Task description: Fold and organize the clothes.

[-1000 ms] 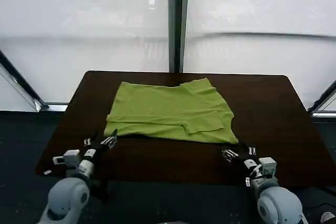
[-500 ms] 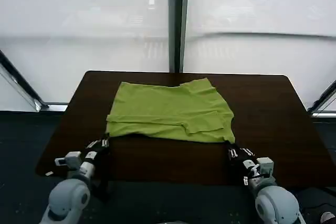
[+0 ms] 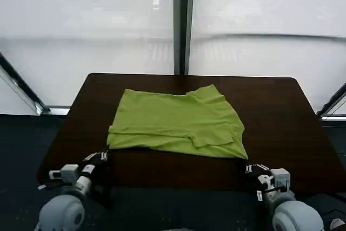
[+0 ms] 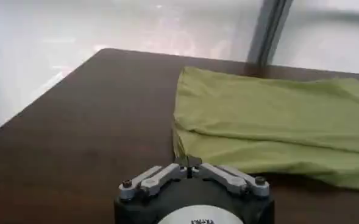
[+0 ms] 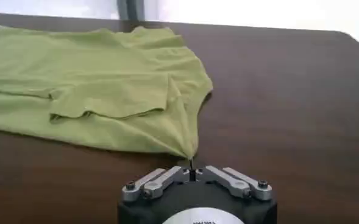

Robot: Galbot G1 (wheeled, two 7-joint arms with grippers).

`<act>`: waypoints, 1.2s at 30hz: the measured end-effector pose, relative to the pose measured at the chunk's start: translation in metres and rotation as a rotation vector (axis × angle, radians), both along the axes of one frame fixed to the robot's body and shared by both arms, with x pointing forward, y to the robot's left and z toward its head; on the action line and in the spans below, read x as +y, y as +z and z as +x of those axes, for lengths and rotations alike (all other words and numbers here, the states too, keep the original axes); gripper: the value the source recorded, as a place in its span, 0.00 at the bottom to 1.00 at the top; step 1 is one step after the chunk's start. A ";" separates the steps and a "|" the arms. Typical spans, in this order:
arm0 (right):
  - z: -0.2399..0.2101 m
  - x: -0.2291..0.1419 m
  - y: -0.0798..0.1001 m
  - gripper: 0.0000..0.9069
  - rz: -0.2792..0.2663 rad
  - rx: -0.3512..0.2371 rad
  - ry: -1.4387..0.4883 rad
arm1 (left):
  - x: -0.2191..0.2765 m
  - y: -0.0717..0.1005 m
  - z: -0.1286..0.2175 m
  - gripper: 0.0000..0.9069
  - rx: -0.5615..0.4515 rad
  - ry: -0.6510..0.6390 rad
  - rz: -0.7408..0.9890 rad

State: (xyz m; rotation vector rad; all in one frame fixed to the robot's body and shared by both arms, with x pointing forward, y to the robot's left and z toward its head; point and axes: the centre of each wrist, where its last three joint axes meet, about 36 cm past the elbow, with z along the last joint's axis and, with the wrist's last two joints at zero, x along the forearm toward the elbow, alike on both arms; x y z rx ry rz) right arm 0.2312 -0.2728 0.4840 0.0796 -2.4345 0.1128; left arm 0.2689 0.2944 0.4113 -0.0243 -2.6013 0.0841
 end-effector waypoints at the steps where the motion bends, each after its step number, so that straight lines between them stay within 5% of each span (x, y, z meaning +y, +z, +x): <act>1: -0.002 0.000 0.001 0.00 -0.001 0.004 0.003 | 0.000 0.001 -0.004 0.00 0.005 -0.002 0.001; 15: -0.024 -0.004 -0.005 0.00 -0.041 0.091 0.013 | 0.005 0.017 -0.055 0.00 0.093 -0.014 0.046; 30: -0.028 -0.006 -0.006 0.00 -0.051 0.108 0.019 | 0.011 0.020 -0.070 0.00 0.125 -0.005 0.070; 31: -0.028 -0.006 -0.006 0.04 -0.052 0.111 0.021 | 0.010 0.020 -0.070 0.69 0.125 -0.004 0.069; 32: -0.029 -0.005 -0.005 0.67 -0.053 0.112 0.023 | 0.010 0.021 -0.070 0.97 0.127 0.000 0.069; 33: -0.030 -0.005 -0.004 0.97 -0.054 0.113 0.026 | 0.009 0.022 -0.071 0.97 0.131 0.006 0.069; 36: -0.030 -0.006 0.000 0.97 -0.057 0.108 0.034 | 0.008 0.024 -0.073 0.97 0.136 0.006 0.072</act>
